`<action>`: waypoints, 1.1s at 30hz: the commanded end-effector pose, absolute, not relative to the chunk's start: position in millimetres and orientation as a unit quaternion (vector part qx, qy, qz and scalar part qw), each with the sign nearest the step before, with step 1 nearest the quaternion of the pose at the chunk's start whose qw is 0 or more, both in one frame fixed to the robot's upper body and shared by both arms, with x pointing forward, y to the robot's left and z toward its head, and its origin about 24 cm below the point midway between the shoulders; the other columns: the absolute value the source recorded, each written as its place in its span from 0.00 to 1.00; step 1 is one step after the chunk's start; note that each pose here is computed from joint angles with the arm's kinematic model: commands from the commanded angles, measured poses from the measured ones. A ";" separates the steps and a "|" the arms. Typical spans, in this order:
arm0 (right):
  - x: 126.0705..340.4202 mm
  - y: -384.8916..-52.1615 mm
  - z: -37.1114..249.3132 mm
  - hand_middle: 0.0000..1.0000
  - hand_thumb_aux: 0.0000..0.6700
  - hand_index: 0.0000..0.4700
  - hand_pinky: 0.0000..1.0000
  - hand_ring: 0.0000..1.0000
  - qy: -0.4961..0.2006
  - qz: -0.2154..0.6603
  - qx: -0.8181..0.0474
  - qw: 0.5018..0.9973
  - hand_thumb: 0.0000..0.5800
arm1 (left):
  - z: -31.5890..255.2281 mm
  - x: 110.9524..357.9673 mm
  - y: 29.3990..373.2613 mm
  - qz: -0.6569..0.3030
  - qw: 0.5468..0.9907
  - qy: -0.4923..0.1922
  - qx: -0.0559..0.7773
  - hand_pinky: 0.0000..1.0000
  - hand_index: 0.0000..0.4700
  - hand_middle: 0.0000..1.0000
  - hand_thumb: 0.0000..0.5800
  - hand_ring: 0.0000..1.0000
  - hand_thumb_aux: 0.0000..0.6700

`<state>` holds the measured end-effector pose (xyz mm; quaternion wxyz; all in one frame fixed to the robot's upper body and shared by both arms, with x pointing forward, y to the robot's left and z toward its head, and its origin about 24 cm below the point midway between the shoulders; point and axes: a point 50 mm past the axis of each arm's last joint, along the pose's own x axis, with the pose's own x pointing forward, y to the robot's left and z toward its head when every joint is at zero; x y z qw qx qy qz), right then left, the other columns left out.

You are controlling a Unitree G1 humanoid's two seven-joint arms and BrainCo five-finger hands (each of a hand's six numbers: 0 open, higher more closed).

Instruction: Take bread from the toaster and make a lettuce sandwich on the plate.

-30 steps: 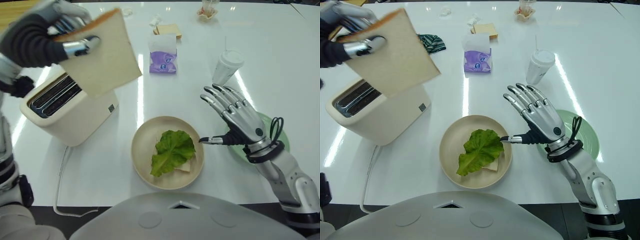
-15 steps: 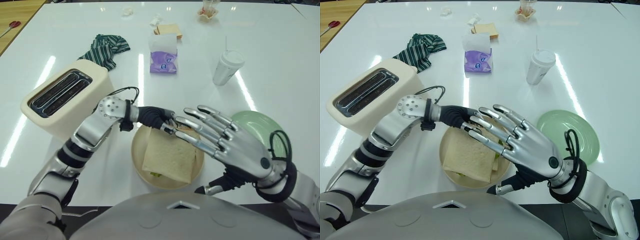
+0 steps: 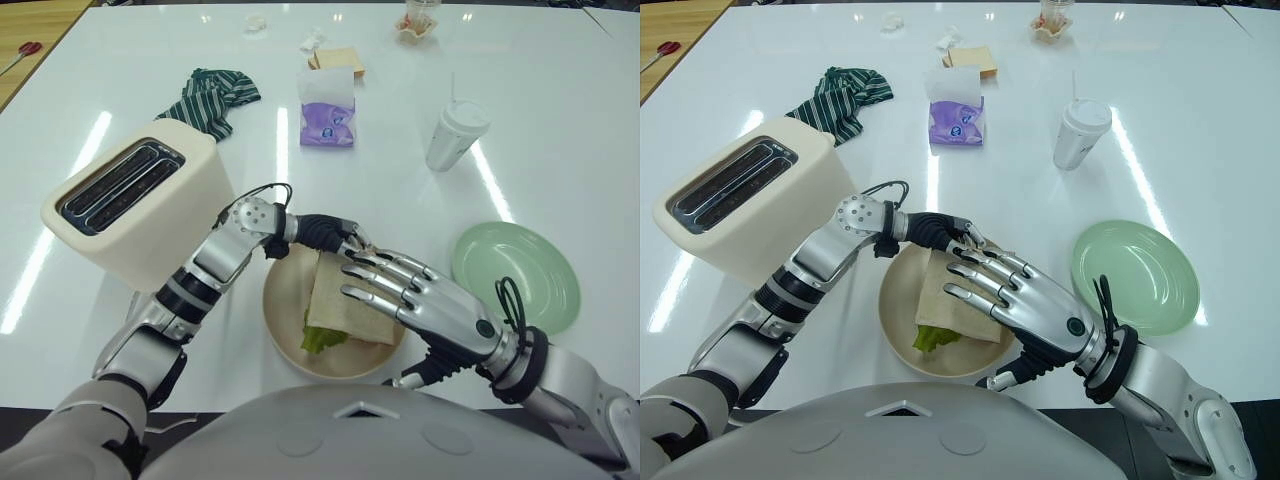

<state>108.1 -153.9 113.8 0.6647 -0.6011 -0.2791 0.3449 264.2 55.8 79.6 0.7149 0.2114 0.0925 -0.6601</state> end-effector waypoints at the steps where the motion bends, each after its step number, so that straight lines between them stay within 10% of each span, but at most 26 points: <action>1: 100.8 -153.2 108.4 0.00 0.00 0.00 0.00 0.00 -0.269 0.381 -0.599 0.651 0.00 | 83.8 270.9 57.0 -0.652 0.714 0.076 0.244 1.00 1.00 1.00 1.00 1.00 1.00; 33: 96.1 -144.1 62.9 0.00 0.00 0.00 0.00 0.00 -0.167 0.495 -0.594 0.612 0.00 | 55.5 255.1 51.2 -0.643 0.708 0.077 0.281 1.00 1.00 1.00 1.00 1.00 1.00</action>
